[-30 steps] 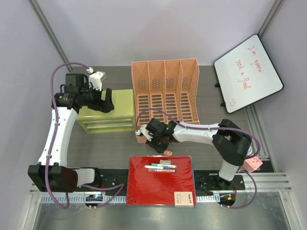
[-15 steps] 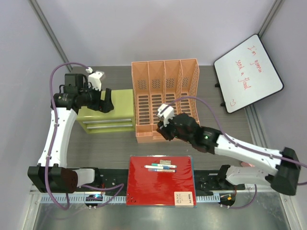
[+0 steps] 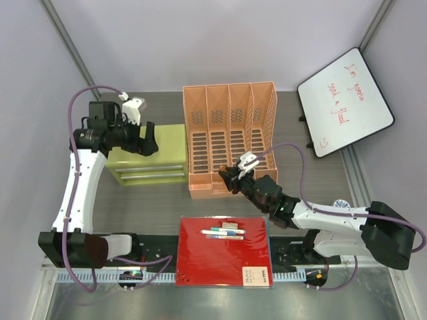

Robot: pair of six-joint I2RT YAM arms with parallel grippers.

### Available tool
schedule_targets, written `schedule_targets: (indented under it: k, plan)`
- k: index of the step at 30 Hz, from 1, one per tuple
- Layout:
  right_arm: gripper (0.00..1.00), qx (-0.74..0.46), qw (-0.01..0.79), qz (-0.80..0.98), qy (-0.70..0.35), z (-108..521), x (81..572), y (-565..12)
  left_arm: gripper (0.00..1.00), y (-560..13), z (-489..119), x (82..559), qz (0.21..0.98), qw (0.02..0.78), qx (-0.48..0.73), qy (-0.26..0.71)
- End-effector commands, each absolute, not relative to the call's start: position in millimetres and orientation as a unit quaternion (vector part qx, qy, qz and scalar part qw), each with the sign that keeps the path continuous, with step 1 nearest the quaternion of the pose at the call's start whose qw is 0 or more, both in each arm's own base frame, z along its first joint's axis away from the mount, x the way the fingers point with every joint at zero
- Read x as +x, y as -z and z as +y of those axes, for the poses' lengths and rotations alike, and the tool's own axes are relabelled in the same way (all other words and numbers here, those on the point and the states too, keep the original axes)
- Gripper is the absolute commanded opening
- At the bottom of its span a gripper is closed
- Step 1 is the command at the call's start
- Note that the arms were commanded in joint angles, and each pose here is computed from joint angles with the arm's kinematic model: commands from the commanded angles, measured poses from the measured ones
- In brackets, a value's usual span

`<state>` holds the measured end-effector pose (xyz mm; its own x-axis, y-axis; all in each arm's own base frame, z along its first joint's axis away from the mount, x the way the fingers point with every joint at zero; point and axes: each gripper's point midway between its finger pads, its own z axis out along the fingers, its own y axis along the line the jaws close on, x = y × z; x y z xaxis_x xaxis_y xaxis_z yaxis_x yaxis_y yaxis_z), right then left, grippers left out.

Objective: Organize the desk
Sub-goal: Place the stationery in the storage box.

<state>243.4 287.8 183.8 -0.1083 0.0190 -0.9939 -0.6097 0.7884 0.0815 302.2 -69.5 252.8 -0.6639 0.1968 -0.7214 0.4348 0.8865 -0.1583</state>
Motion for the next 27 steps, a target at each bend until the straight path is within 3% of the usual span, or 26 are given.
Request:
schedule_targets:
  k: [1,27]
  plan:
    - [0.01,-0.142,0.701,0.63,-0.304,300,254,-242,0.86,-265,-69,308,0.891,0.385,0.18,0.16]
    - [0.01,-0.108,0.702,0.659,-0.248,309,284,-175,0.86,-256,-68,308,0.896,0.372,0.185,0.157]
